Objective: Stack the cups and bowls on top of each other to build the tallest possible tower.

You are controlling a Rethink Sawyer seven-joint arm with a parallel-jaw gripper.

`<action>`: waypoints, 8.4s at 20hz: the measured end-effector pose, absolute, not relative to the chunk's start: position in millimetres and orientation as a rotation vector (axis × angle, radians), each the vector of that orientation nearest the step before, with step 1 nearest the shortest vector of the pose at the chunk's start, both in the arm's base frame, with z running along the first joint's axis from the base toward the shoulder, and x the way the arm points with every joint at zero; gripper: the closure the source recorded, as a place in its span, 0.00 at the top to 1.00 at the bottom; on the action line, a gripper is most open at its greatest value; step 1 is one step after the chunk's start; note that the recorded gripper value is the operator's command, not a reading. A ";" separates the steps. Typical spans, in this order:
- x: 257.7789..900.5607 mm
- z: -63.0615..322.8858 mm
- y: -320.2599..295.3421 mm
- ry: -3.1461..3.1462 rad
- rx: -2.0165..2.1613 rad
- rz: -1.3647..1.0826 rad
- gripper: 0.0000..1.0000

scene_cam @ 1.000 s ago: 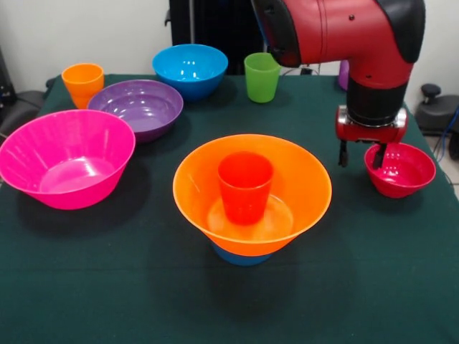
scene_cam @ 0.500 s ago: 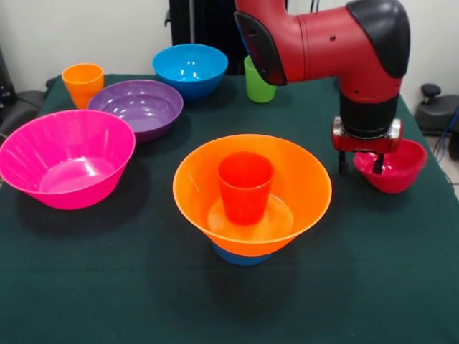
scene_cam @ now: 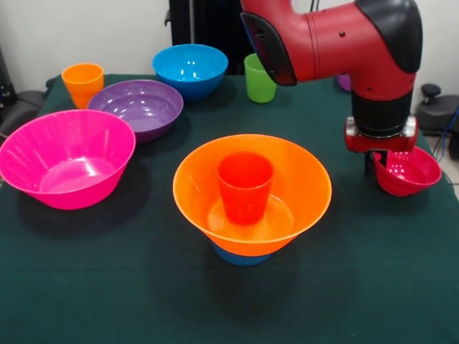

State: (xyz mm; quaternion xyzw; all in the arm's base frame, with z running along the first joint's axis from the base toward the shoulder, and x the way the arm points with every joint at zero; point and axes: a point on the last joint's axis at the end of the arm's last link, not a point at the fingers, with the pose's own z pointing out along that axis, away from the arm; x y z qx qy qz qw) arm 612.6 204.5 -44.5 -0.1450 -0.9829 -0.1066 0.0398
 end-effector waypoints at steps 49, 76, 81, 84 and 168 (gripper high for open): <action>710.7 125.8 112.6 -3.151 -0.409 -0.137 0.00; 768.2 91.7 -48.0 -3.016 -0.331 -0.398 0.00; 768.9 92.7 -27.0 -3.003 -0.294 -0.478 0.00; 767.3 93.9 -17.8 -2.992 -0.279 -0.514 0.00; 660.7 84.8 -92.7 -2.899 0.045 -0.728 0.00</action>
